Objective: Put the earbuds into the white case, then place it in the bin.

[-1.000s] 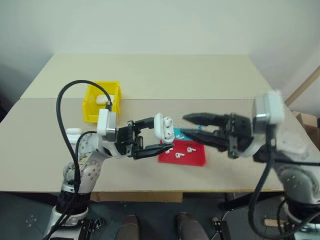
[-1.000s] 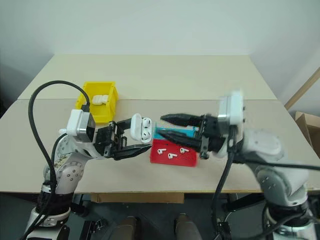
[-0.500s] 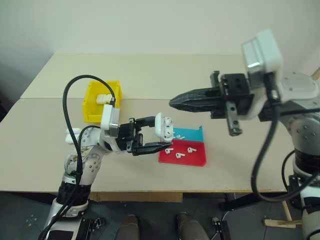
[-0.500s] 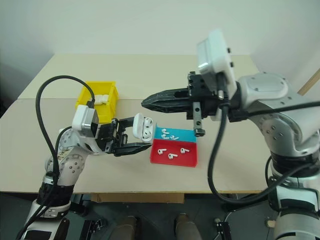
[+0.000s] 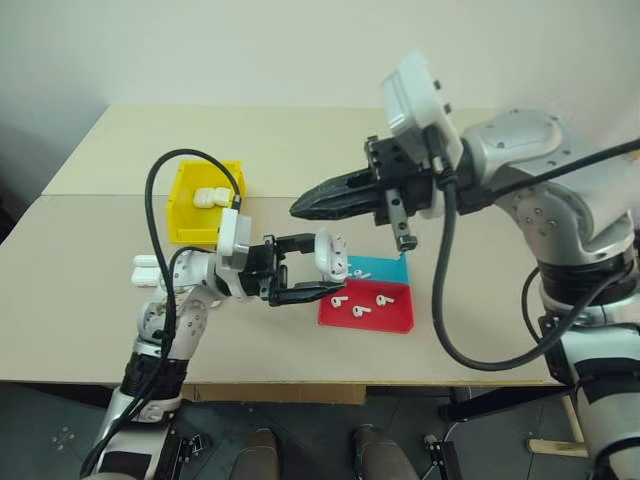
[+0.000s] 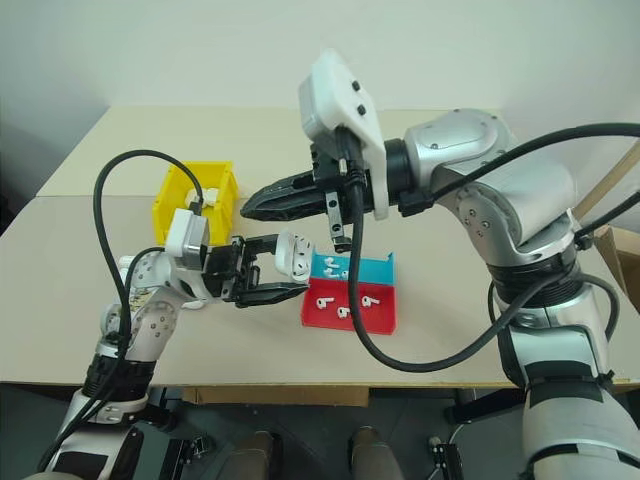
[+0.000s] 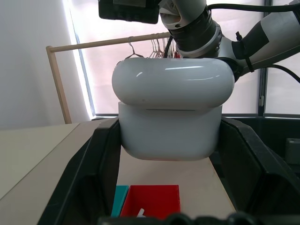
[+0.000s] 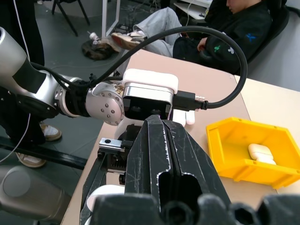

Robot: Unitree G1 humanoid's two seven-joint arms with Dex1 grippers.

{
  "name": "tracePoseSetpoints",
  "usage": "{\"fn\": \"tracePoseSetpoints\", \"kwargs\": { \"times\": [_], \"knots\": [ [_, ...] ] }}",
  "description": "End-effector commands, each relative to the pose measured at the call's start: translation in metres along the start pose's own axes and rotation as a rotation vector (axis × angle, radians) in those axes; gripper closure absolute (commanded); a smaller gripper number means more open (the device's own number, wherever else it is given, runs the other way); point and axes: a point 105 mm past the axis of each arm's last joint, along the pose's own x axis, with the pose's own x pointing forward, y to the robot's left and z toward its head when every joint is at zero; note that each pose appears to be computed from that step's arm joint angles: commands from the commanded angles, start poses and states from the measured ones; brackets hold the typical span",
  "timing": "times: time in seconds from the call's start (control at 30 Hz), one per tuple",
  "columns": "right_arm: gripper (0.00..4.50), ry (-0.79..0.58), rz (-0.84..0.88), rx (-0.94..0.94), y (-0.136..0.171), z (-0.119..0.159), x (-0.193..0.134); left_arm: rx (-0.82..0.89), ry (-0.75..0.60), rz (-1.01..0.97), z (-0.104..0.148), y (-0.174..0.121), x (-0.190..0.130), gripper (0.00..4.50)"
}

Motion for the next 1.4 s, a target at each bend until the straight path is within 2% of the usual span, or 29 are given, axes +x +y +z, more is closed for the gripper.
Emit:
{"fn": "tracePoseSetpoints", "kwargs": {
  "times": [0.03, 0.33, 0.63, 0.83, 0.97, 1.2, 1.4],
  "knots": [
    [4.49, 0.039, 0.021, -0.047, 0.003, 0.001, 0.002, 0.053, -0.014, -0.013, 0.01, 0.001, 0.003, 1.72],
    [4.49, 0.107, 0.027, -0.066, 0.005, -0.015, -0.002, 0.073, -0.046, -0.011, 0.019, -0.001, 0.003, 1.72],
    [4.49, 0.138, -0.011, -0.074, 0.006, -0.019, -0.021, 0.077, -0.06, -0.004, 0.021, 0.0, 0.004, 1.72],
    [4.49, -0.022, -0.108, -0.07, -0.001, 0.014, -0.045, 0.083, -0.081, -0.002, 0.023, 0.001, 0.004, 1.72],
    [4.49, -0.074, -0.17, -0.088, -0.001, 0.022, -0.058, 0.073, -0.135, -0.015, 0.033, -0.002, 0.005, 1.72],
    [4.49, -0.114, -0.314, 0.005, -0.001, 0.002, -0.068, 0.032, -0.167, -0.044, 0.041, -0.014, 0.001, 1.72],
    [4.49, -0.12, -0.399, 0.082, 0.004, -0.016, -0.067, 0.027, -0.139, 0.057, 0.037, -0.008, -0.004, 1.72]
  ]
}}
